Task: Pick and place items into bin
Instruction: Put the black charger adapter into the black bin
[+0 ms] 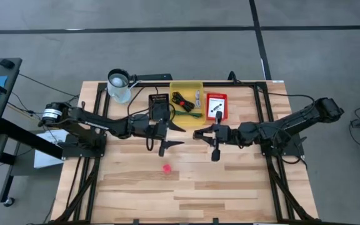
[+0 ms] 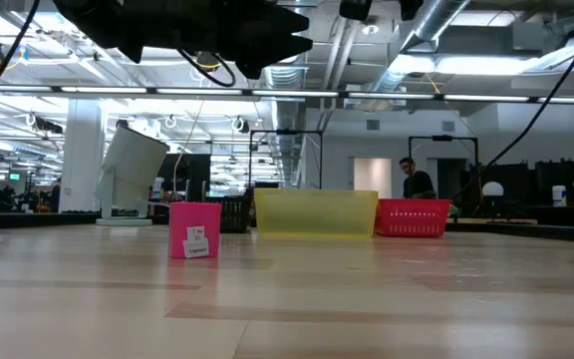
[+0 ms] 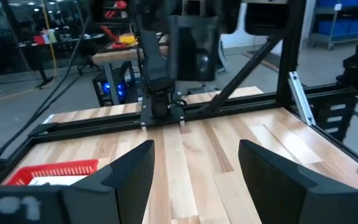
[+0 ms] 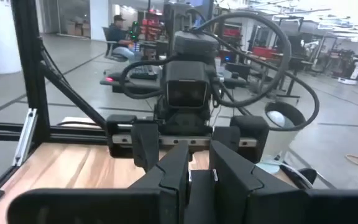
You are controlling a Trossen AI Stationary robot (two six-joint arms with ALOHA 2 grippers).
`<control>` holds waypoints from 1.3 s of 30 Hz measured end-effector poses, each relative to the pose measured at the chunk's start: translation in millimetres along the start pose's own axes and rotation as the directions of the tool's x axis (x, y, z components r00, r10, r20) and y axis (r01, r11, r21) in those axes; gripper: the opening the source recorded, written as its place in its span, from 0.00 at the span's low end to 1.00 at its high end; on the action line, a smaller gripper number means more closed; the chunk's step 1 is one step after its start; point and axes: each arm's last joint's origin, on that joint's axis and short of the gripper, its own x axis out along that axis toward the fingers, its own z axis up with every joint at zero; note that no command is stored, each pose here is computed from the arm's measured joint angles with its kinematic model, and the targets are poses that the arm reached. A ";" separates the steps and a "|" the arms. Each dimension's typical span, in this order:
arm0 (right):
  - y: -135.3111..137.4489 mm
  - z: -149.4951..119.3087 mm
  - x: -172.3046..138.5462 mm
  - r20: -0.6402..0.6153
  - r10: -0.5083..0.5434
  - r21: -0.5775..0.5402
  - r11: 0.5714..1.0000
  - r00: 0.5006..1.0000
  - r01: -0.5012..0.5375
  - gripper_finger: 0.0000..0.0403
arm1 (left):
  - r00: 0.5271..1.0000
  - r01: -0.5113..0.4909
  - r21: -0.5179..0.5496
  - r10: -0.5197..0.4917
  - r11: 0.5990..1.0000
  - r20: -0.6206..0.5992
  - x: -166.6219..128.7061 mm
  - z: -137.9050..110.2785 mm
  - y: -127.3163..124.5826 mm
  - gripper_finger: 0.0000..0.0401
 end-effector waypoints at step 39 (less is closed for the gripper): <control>-3.7 1.5 1.6 0.024 0.022 0.006 1.000 0.999 -0.022 0.14 | 0.996 0.017 -0.067 -0.012 0.998 0.087 33.6 12.4 3.8 0.56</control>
